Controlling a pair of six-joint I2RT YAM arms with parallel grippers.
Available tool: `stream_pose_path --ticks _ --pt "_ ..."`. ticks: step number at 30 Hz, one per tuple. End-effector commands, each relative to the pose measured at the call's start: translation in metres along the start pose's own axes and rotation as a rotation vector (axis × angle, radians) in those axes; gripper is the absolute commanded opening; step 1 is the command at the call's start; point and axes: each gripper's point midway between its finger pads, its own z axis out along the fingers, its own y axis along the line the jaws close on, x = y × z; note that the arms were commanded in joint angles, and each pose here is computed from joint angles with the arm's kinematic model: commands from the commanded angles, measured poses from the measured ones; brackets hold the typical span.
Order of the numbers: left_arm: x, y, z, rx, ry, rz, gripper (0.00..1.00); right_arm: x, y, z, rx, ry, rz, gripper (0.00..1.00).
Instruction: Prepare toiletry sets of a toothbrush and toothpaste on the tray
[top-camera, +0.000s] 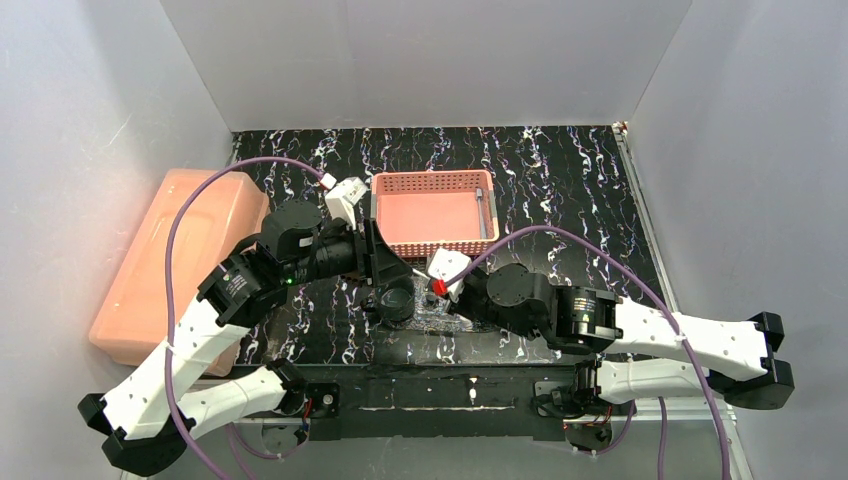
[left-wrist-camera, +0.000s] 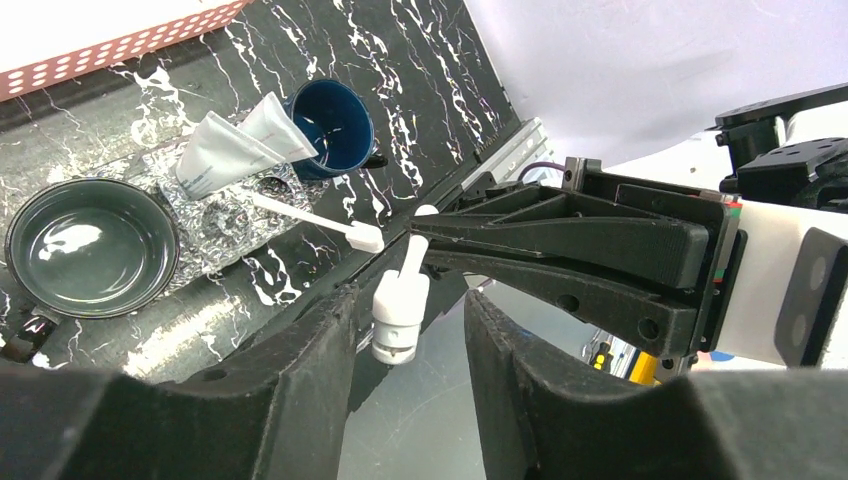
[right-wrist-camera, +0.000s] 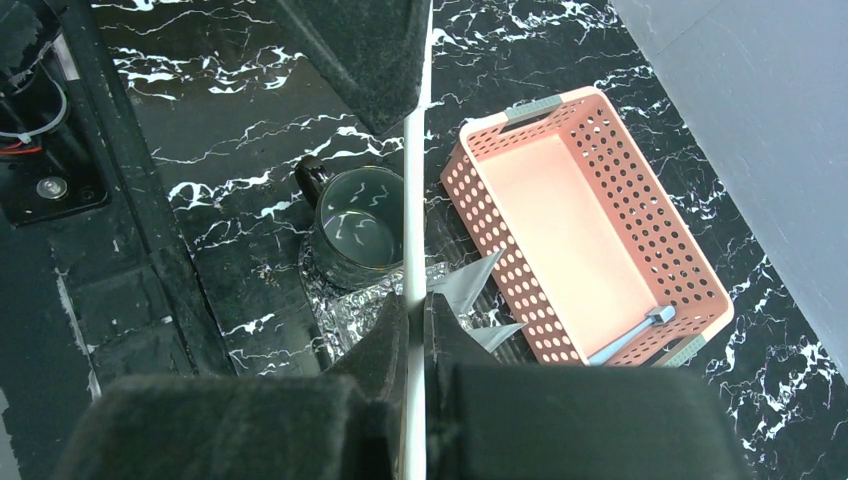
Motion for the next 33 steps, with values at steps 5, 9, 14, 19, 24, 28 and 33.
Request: stream_pose_path --ticks 5,9,14,19,24,28,33 --pt "-0.003 -0.005 -0.006 0.024 -0.006 0.007 0.33 -0.021 -0.003 -0.007 0.01 -0.08 0.018 0.01" --pt "-0.002 -0.005 -0.006 0.025 -0.004 0.01 0.22 -0.02 -0.002 -0.007 0.006 -0.079 0.02 0.01" --pt "0.001 -0.004 -0.005 0.033 0.009 0.017 0.01 -0.022 -0.005 -0.009 0.023 -0.087 0.036 0.01" --pt "0.007 -0.002 -0.005 0.037 0.03 0.033 0.0 -0.022 -0.009 -0.012 0.044 -0.092 0.054 0.09" --pt "0.014 -0.004 -0.008 0.059 0.063 0.065 0.0 -0.022 -0.016 -0.015 0.08 -0.085 0.074 0.42" --pt "0.018 -0.003 -0.018 0.053 0.084 0.117 0.0 -0.028 -0.021 -0.021 0.092 -0.103 0.087 0.49" --pt "0.022 0.001 -0.033 0.018 0.113 0.18 0.0 -0.032 -0.035 -0.029 0.149 -0.123 0.101 0.52"
